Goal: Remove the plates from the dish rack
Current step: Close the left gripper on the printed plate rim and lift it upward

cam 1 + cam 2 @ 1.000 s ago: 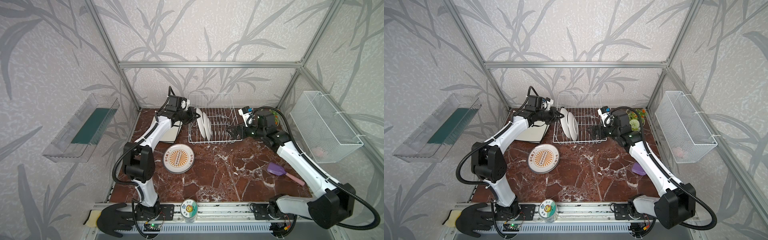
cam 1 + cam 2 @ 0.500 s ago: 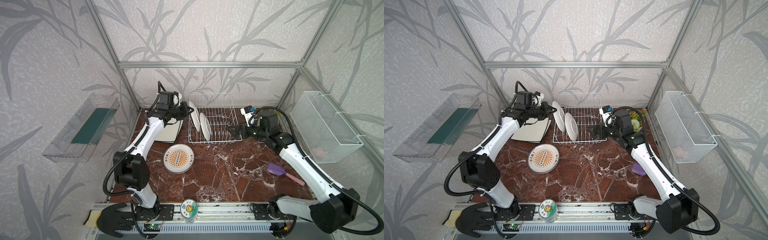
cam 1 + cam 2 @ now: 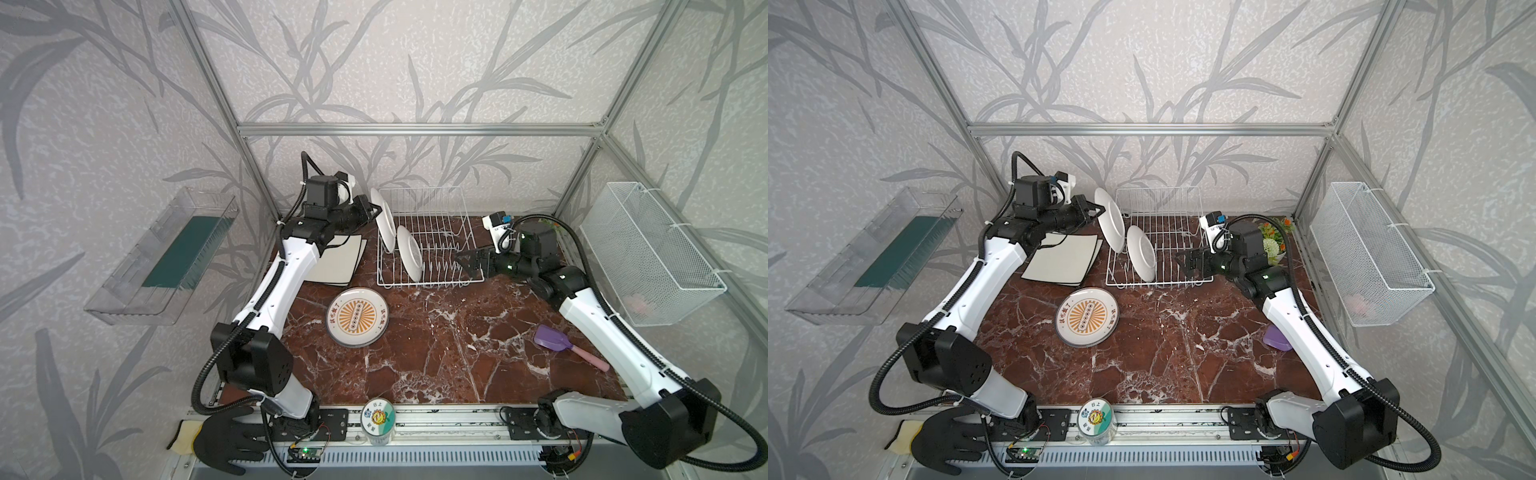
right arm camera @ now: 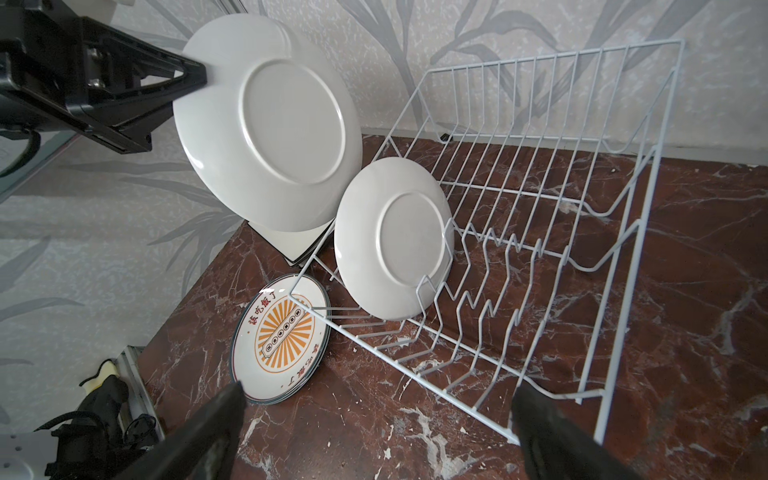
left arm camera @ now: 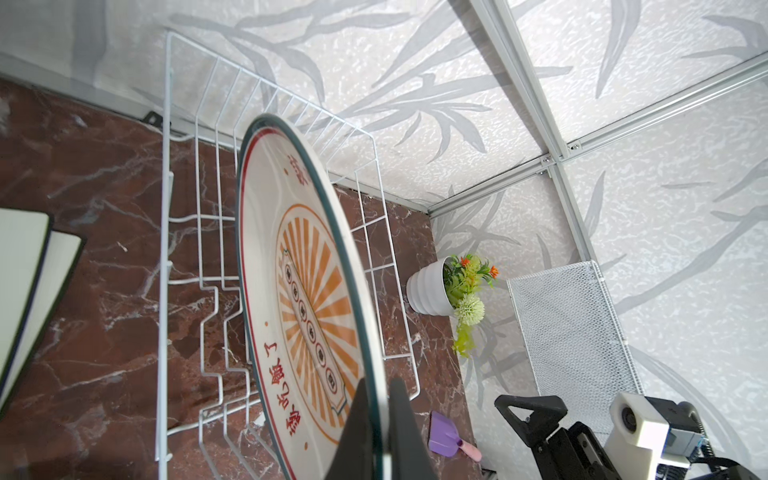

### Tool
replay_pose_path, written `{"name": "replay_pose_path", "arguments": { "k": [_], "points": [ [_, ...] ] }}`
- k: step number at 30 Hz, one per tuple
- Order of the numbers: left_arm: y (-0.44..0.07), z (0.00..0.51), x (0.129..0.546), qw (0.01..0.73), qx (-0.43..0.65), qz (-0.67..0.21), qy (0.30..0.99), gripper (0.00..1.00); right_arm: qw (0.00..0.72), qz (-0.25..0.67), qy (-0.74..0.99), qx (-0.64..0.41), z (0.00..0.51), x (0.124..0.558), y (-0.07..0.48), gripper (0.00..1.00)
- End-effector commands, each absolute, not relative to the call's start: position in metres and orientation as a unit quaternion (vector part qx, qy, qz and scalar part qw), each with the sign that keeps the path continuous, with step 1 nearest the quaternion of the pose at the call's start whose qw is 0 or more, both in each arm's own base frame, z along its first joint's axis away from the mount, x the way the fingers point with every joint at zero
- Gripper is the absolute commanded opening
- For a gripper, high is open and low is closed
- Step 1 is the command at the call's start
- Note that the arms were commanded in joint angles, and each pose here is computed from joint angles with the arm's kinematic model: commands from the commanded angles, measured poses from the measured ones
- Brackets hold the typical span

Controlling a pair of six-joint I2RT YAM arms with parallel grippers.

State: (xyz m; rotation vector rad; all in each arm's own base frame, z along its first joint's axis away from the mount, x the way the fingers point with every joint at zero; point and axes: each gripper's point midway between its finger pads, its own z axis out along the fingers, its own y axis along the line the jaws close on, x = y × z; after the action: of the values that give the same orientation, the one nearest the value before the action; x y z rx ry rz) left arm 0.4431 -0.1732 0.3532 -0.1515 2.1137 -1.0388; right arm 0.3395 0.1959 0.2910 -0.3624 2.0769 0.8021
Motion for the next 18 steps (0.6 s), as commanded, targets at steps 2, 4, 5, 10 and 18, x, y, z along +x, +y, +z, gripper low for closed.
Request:
{"name": "replay_pose_path", "arguments": {
  "k": [2,4,5,10,18],
  "points": [
    [-0.169,0.404,0.426,0.456,0.016,-0.370,0.809,0.00,0.447,0.335,0.820,-0.126,0.310,0.342,0.197,0.99],
    [-0.170,0.409,0.420,0.467,0.045,-0.350,0.811,0.00,0.451,0.338,0.818,-0.115,0.315,0.344,0.196,0.99],
    [-0.170,0.410,0.418,0.470,0.057,-0.340,0.813,0.00,0.452,0.341,0.817,-0.111,0.317,0.345,0.196,0.99],
    [-0.186,0.415,0.400,0.486,0.172,-0.270,0.813,0.00,0.459,0.367,0.806,-0.074,0.334,0.353,0.196,0.99],
    [-0.220,0.400,0.370,0.503,0.350,-0.157,0.775,0.00,0.440,0.412,0.798,-0.020,0.352,0.373,0.204,0.99]
  ]
}}
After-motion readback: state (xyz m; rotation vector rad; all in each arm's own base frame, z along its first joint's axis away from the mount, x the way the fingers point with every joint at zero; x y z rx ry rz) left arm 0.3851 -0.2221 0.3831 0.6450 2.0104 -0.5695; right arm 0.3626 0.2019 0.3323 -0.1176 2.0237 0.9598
